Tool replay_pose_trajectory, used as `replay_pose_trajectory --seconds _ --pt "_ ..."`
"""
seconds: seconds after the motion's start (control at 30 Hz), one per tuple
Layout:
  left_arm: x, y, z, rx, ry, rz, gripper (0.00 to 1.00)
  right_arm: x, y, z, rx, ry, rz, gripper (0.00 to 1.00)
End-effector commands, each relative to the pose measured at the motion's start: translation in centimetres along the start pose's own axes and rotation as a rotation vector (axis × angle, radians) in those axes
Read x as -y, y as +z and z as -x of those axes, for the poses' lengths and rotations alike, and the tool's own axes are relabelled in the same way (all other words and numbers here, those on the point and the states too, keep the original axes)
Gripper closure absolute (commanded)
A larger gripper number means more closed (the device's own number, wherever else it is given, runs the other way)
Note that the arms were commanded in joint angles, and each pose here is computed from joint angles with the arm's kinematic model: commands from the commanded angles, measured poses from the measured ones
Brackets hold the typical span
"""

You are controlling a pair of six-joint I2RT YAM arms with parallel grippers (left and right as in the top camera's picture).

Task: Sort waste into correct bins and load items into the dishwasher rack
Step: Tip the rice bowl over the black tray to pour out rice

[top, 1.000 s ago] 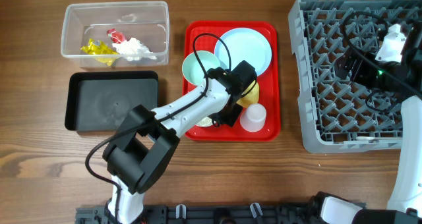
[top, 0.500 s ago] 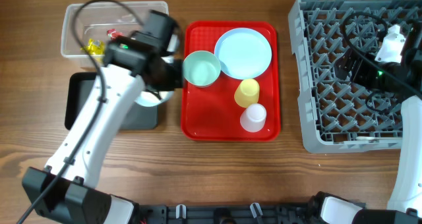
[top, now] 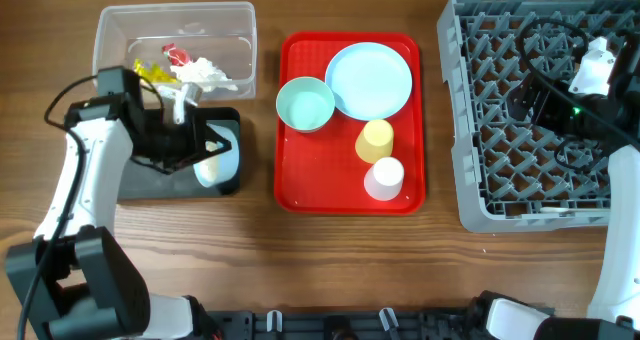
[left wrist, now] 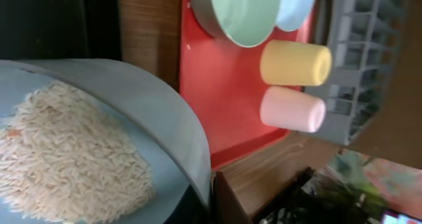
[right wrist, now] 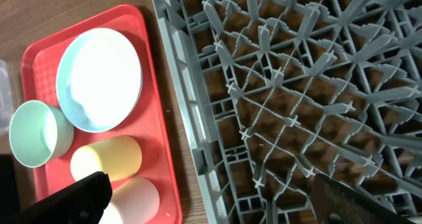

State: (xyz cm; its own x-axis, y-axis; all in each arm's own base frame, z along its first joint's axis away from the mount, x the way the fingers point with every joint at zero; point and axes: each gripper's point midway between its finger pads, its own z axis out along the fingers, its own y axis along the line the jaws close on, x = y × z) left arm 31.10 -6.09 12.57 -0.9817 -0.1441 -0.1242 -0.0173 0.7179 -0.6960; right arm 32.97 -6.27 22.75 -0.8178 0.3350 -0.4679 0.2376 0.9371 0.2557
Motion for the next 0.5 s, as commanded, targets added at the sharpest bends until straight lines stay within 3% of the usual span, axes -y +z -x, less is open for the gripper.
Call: replay_pose_trajectory --seconds 0.0,0.27,0.47 --pt "1.7 -2.3 0.4 0.089 0.06 -0.236 0.96 -0.1 0.2 0.0 -0.008 -0.007 0.007 0.0" --pt "0.2 -5.7 2.2 0.246 0.015 -0.428 0.96 -0.1 0.2 0.1 -0.006 -0.008 0.008 0.0" --pt "-2.0 -4.0 3.6 0.255 -0.018 -0.503 0.96 -0.1 0.2 0.1 -0.007 -0.008 0.007 0.0"
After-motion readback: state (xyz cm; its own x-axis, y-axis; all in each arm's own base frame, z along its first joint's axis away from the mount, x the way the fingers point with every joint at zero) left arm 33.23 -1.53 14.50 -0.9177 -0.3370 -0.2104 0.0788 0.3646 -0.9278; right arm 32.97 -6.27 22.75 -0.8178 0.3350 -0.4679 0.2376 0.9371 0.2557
